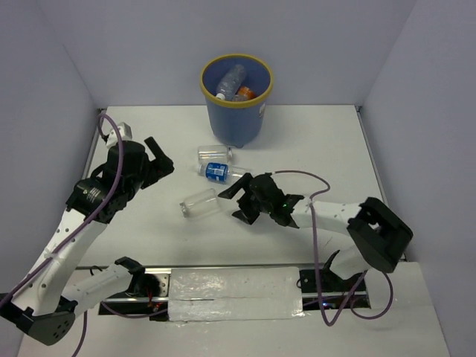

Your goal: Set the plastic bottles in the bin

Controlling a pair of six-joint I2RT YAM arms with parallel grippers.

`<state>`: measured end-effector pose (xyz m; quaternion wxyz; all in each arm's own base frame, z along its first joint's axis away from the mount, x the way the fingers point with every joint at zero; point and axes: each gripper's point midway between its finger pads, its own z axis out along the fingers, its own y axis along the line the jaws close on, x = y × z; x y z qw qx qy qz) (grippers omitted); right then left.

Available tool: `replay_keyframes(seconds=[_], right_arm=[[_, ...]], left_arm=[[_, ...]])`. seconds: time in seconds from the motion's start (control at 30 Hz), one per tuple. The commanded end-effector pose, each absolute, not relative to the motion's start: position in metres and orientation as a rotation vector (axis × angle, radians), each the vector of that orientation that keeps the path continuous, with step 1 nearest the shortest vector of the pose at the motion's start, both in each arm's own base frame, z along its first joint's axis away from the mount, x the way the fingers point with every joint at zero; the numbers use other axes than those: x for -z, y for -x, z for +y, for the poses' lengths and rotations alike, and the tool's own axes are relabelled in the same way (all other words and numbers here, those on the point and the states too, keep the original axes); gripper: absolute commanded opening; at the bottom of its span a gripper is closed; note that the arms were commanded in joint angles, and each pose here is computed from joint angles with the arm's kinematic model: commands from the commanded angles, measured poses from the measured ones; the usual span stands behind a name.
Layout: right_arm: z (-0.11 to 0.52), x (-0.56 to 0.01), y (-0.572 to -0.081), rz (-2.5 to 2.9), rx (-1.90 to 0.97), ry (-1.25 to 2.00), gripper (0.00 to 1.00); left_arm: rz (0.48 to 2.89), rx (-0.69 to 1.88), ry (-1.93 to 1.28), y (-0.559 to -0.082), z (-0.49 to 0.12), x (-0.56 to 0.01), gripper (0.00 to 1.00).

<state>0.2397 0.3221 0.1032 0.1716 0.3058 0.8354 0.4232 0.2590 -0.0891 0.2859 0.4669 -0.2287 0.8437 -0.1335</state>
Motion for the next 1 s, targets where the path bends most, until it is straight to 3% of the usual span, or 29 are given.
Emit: replay_keyframes(seconds=[0.0,0.6,0.63,0.73,0.83,0.97], right_arm=[[0.365,-0.138,-0.246,2.301,-1.442,-0.885,1.0],[0.404,-0.054,-0.257,2.503,-1.286,-0.975,1.0],[0.405,-0.051,-0.257,2.511,-1.282,-0.992,0.88],[0.403,-0.042,-0.256,2.522,-1.26,-1.007,0.66],[0.393,-0.045,-0.253,2.509,-1.238,-0.989,0.53],[0.381,-0.092,-0.263,2.436,-1.205,-0.814,0.51]], left_arm=[[2.045,0.327,0.596,-0.261,-0.085,-0.293,0.99],[2.115,0.37,0.547,-0.264,-0.101,-0.271,0.99],[2.117,0.372,0.548,-0.264,-0.101,-0.27,0.99],[2.125,0.365,0.544,-0.265,-0.101,-0.267,0.99],[2.128,0.346,0.543,-0.265,-0.099,-0.266,0.99],[2.122,0.325,0.549,-0.265,-0.096,-0.266,0.99]])
